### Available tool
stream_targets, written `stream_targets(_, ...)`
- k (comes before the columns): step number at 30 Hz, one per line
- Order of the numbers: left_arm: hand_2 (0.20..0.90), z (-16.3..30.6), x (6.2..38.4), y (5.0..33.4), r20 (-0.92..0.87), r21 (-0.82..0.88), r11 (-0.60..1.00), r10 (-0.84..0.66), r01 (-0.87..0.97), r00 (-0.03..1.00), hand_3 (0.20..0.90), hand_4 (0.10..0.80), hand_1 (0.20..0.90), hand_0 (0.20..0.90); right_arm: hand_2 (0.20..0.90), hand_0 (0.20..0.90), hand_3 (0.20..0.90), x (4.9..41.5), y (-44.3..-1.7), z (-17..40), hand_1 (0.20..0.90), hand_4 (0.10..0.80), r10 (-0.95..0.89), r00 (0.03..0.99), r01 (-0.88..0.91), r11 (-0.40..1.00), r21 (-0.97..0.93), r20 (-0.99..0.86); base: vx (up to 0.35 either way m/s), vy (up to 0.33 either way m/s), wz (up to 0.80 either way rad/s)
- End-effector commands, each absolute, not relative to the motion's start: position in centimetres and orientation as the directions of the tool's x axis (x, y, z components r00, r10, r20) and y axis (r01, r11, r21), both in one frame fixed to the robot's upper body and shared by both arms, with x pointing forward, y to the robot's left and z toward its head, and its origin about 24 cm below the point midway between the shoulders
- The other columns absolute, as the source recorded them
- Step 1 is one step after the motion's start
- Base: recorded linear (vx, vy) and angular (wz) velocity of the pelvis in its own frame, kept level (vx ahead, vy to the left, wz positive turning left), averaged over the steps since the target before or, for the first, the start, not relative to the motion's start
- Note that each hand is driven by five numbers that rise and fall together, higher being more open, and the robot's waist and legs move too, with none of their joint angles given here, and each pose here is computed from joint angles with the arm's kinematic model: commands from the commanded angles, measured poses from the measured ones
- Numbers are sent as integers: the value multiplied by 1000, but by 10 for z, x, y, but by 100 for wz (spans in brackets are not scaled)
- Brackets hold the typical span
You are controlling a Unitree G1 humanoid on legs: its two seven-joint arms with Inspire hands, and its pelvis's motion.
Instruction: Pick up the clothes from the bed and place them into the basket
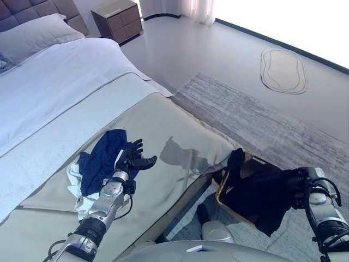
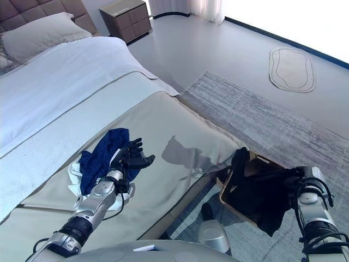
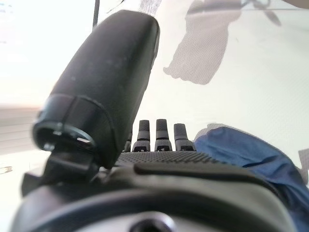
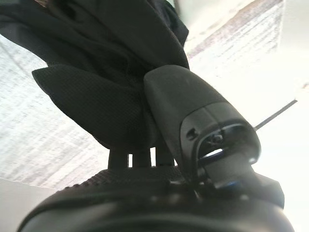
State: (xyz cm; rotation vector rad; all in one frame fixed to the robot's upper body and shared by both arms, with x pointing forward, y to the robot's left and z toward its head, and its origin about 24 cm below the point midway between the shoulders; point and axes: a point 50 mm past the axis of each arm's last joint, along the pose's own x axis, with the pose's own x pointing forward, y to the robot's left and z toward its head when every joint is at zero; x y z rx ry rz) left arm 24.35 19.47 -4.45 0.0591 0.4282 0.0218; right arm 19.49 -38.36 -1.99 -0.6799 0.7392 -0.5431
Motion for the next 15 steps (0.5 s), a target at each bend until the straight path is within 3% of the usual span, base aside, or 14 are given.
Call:
stream_targets(1, 900, -4, 275, 186, -212, 92, 995, -26, 46, 977, 900, 800, 900, 900, 300, 300, 200, 230, -397, 26, 300, 100, -707, 680, 375, 564, -736, -196, 0, 0, 0)
stream_targets(8, 900, -5, 273, 186, -210, 86, 995, -30, 49, 977, 900, 800, 900, 900, 300, 300, 200, 239, -382, 28, 300, 100, -641, 751, 348, 588, -730, -158, 0, 0, 0)
stream_targets(9, 900, -5, 273, 186, -210, 86, 995, -30, 49, 977, 900, 800, 900, 900, 632, 632, 587, 238, -381, 26, 632, 487, -637, 754, 338, 586, -736, -162, 0, 0, 0)
stream_targets(10, 900, -5, 273, 186, -211, 86, 995, -30, 49, 977, 900, 800, 900, 900, 796, 796, 779, 238, -381, 25, 796, 679, -635, 754, 326, 584, -743, -169, 0, 0, 0)
stream_targets(11, 900, -5, 273, 186, -209, 87, 995, -28, 48, 977, 900, 800, 900, 900, 900, 900, 900, 237, -381, 23, 900, 800, -632, 751, 303, 585, -752, -188, 0, 0, 0)
stream_targets(15, 900, -5, 272, 186, -210, 91, 995, -22, 42, 978, 900, 800, 900, 900, 900, 900, 900, 231, -379, 10, 900, 800, -619, 741, 246, 613, -751, -262, 0, -9, 0)
